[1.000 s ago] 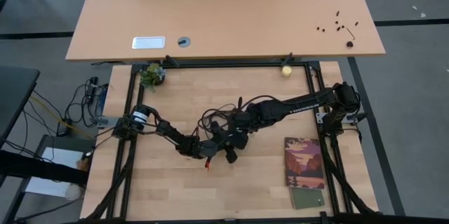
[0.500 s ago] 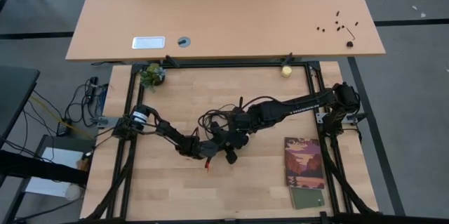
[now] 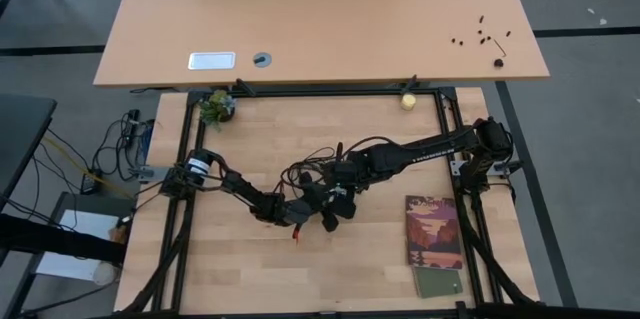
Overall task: Screw lightbulb
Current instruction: Insert the white lightbulb into the silver lamp
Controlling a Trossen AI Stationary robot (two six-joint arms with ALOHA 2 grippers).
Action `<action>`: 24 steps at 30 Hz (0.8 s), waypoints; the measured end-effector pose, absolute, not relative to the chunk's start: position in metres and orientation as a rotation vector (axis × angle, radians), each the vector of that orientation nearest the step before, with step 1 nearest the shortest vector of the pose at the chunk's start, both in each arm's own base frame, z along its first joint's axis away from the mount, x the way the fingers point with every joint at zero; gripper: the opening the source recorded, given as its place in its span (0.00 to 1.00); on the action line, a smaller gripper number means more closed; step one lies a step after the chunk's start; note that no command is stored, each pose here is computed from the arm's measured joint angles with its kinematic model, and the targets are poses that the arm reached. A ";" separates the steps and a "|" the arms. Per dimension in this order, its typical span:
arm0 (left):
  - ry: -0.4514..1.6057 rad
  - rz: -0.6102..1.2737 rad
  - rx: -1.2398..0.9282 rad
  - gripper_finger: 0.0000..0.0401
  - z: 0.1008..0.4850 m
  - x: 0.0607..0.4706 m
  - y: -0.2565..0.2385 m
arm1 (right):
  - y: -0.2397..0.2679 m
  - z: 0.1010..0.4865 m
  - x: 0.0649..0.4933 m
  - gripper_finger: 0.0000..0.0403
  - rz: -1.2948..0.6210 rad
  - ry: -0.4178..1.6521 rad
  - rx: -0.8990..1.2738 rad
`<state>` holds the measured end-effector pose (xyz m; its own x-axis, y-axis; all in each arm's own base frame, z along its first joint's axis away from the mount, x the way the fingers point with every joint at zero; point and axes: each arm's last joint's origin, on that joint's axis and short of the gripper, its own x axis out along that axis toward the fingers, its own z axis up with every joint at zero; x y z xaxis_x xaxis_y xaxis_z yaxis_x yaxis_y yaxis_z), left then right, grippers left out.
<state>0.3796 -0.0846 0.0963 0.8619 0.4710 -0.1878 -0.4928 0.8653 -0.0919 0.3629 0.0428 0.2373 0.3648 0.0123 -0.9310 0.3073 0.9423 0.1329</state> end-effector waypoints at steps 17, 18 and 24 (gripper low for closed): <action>0.170 0.503 -0.135 0.46 0.095 0.379 -0.085 | 0.030 0.249 0.351 0.98 -0.048 1.342 0.067; 0.170 0.503 -0.135 0.46 0.095 0.379 -0.085 | 0.030 0.252 0.351 0.98 -0.047 1.350 0.037; 0.171 0.503 -0.134 0.46 0.094 0.379 -0.085 | 0.032 0.270 0.351 0.98 0.051 1.338 -0.255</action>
